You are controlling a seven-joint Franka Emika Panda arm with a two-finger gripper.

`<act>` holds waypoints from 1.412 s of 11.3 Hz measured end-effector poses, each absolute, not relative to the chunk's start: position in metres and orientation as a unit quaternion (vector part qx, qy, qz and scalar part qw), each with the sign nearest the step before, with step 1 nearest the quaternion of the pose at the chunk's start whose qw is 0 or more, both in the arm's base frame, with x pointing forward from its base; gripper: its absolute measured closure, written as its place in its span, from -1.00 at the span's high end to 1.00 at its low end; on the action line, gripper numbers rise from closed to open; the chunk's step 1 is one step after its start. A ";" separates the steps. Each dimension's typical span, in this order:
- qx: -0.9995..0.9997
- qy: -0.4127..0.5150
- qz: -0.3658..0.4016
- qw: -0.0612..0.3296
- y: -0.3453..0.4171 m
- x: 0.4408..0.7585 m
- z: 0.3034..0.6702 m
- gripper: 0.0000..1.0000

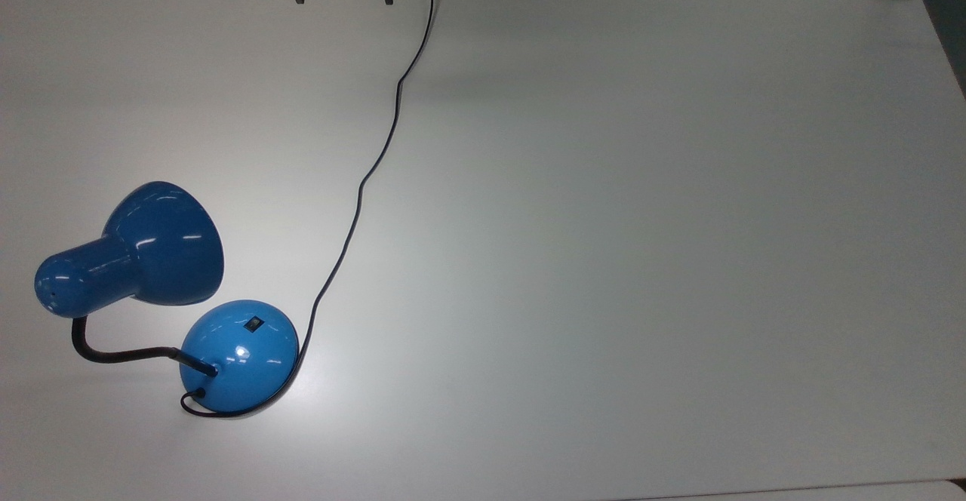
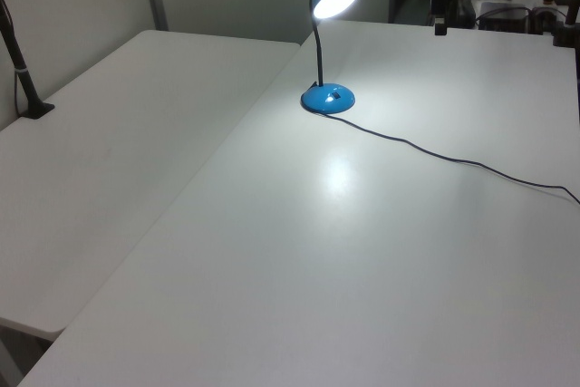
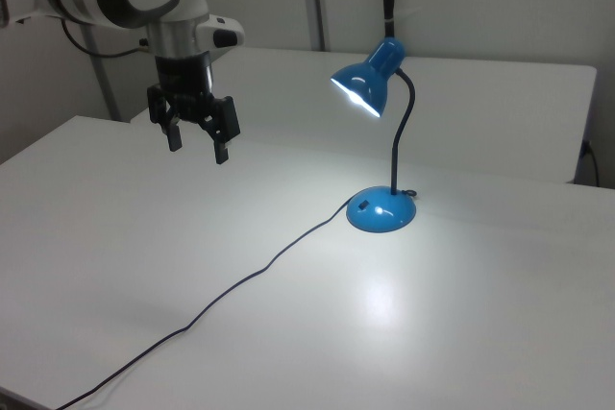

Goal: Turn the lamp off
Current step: 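Move the gripper toward the blue dome-shaped lamp base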

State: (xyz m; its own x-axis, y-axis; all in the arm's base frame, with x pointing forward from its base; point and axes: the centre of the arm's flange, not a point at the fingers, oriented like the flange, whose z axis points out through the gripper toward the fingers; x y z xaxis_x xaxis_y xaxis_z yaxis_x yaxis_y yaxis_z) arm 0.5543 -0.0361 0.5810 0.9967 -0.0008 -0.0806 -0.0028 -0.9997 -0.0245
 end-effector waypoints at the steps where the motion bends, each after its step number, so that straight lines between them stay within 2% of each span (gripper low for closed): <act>1: -0.999 0.009 0.040 0.012 -0.036 0.554 0.581 1.00; 2: -0.999 0.011 0.037 0.013 -0.038 0.555 0.583 0.89; 4: -0.999 0.016 0.030 0.013 -0.043 0.556 0.589 0.22; 5: -0.999 0.017 0.029 0.013 -0.044 0.556 0.591 0.01; 7: -0.999 0.018 0.029 0.013 -0.045 0.556 0.591 -0.02; 8: -0.999 0.018 0.029 0.013 -0.045 0.556 0.591 -0.26; 10: -1.000 0.018 0.021 0.013 -0.045 0.559 0.591 -0.93; 11: -1.000 0.018 0.008 0.013 -0.045 0.564 0.590 -0.98; 16: -0.998 0.041 -0.045 0.010 -0.048 0.604 0.557 -0.98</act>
State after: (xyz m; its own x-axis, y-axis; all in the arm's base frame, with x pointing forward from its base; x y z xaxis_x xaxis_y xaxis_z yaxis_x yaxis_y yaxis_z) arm 0.6042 -0.0485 0.5573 0.9926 -0.0820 0.0891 -0.0802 -0.9965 -0.0232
